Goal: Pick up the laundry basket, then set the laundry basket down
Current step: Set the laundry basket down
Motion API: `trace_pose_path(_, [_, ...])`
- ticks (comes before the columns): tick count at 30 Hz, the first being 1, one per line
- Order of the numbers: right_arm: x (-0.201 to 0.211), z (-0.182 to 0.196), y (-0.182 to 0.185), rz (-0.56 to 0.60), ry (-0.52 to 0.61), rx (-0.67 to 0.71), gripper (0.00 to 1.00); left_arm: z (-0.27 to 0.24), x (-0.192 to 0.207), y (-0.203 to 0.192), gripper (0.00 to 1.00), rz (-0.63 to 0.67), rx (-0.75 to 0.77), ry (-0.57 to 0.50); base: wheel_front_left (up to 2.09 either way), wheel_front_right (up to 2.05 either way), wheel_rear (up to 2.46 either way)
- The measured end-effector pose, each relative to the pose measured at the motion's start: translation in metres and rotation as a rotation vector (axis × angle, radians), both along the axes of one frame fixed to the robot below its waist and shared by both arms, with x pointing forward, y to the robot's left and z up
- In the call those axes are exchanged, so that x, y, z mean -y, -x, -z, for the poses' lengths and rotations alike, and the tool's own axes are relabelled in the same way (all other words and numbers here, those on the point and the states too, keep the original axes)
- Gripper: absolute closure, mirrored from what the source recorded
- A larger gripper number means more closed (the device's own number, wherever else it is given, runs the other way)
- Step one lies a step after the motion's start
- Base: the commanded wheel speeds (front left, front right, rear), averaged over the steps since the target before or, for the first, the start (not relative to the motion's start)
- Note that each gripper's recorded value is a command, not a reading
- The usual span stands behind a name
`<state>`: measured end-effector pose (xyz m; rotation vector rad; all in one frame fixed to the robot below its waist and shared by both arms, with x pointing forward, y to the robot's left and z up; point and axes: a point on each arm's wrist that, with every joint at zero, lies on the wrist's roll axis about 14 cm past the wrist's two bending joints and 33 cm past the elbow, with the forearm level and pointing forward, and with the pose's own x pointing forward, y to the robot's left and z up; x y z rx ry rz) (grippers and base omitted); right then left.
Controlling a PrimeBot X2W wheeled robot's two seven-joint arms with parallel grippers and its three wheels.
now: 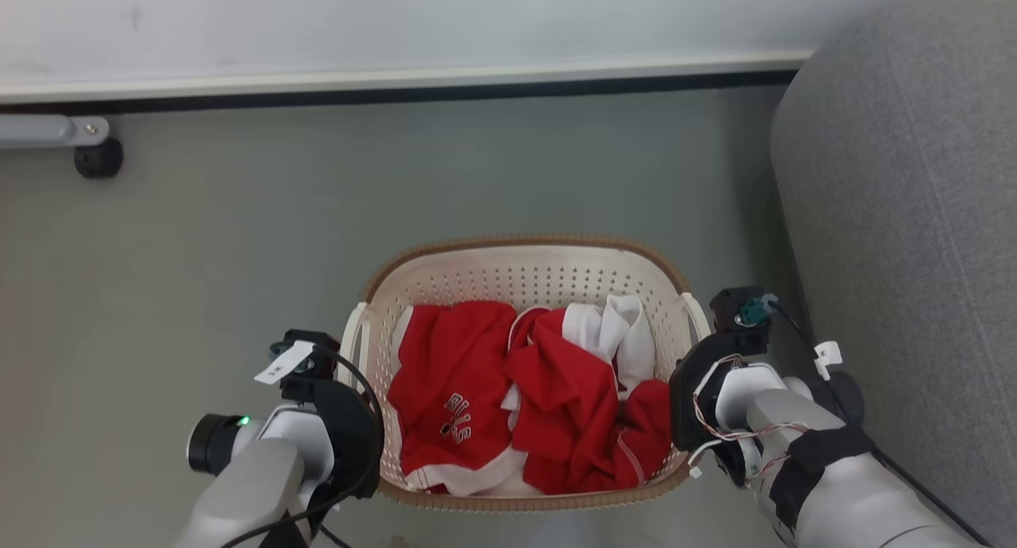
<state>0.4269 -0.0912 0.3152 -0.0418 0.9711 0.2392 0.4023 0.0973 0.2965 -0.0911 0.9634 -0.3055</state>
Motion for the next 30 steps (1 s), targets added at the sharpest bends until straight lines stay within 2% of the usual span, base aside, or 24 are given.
trace_pose_path(30, [0.003, 0.071, -0.065, 0.018, -0.013, 0.01, 1.0, 0.068, 0.005, -0.066, 1.0, 0.009, -0.01, -0.007, 0.0, 0.0, 0.0])
